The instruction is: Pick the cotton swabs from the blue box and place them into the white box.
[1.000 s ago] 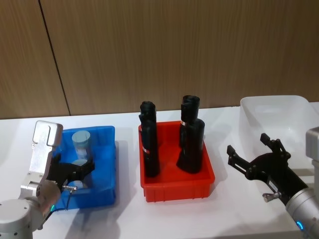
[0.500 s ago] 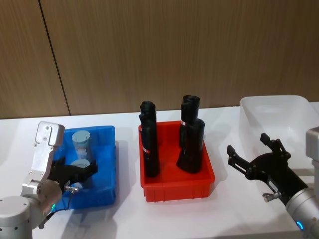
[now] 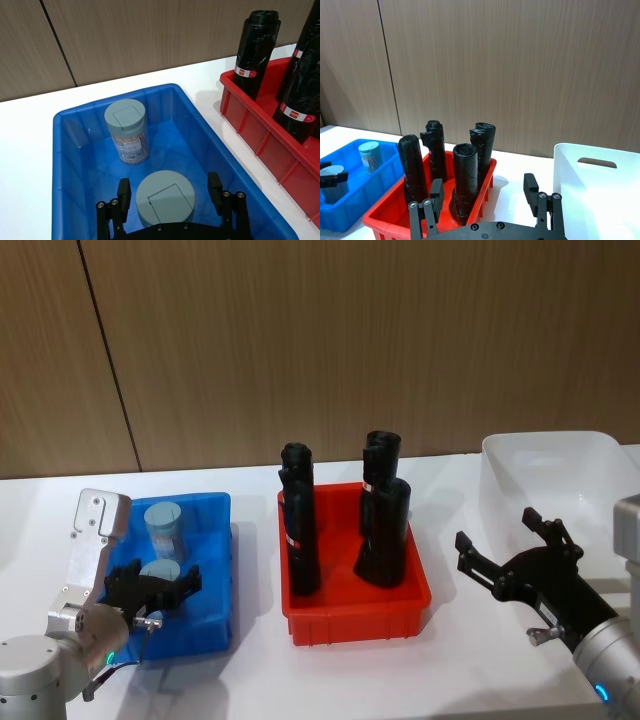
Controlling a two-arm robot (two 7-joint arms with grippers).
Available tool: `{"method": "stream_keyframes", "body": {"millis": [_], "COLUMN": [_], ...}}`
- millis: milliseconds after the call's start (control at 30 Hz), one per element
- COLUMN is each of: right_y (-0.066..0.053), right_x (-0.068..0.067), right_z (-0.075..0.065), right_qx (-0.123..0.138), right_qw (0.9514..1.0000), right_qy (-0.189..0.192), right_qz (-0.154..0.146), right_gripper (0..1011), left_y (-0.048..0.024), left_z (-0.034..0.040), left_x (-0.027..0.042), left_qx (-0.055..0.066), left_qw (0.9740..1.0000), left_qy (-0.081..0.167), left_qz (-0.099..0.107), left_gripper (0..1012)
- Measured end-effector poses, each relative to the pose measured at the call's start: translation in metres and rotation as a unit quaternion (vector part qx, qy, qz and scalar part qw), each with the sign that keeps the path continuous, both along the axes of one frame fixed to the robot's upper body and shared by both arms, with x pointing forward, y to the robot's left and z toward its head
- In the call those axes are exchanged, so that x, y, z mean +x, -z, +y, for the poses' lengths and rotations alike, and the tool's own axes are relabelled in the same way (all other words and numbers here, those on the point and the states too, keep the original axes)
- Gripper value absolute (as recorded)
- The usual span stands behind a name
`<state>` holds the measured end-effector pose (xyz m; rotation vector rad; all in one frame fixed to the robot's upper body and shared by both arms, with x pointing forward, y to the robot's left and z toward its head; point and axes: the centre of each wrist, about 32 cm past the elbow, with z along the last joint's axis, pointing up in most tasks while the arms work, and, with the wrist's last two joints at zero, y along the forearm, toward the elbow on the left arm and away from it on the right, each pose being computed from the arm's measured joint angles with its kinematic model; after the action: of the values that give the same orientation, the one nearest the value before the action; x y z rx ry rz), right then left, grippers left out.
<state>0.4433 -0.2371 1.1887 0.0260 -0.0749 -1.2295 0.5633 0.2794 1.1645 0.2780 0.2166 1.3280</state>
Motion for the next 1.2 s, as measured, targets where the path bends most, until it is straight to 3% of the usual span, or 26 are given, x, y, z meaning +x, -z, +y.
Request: {"method": "stream_keyframes", "body": {"millis": [300,400,600,867,1200], "right_y": [0.0,0.0,0.0,0.0,0.0], "right_x": [0.0,0.0,0.0,0.0,0.0], "right_z": [0.0,0.0,0.0,0.0,0.0], "right_qx": [0.0,0.0,0.0,0.0,0.0], "right_qw": [1.0,1.0,1.0,1.0,1.0], "right_qy": [0.0,0.0,0.0,0.0,0.0], "right_qz": [0.0,0.0,0.0,0.0,0.0], "right_gripper": [1002,1002,1002,1002,1002], "left_y": [0.0035,0.0042,0.0018,-0.0119,-0.0427], "left_z": [0.0009,0.001,0.0007,-0.0031,-0.0121], "left_x": [0.0022,0.0025,0.0022,-0.0009,-0.0072], "left_qx": [-0.011,-0.015,-0.018,-0.013,0.001], "left_qw": [0.9999,0.9999,0.9998,0.9996,0.9966], "left_qy": [-0.003,-0.005,-0.01,-0.006,0.028], "left_qz": [0.003,0.003,-0.002,-0.025,-0.078], "left_gripper": [815,698,669,670,670]}}
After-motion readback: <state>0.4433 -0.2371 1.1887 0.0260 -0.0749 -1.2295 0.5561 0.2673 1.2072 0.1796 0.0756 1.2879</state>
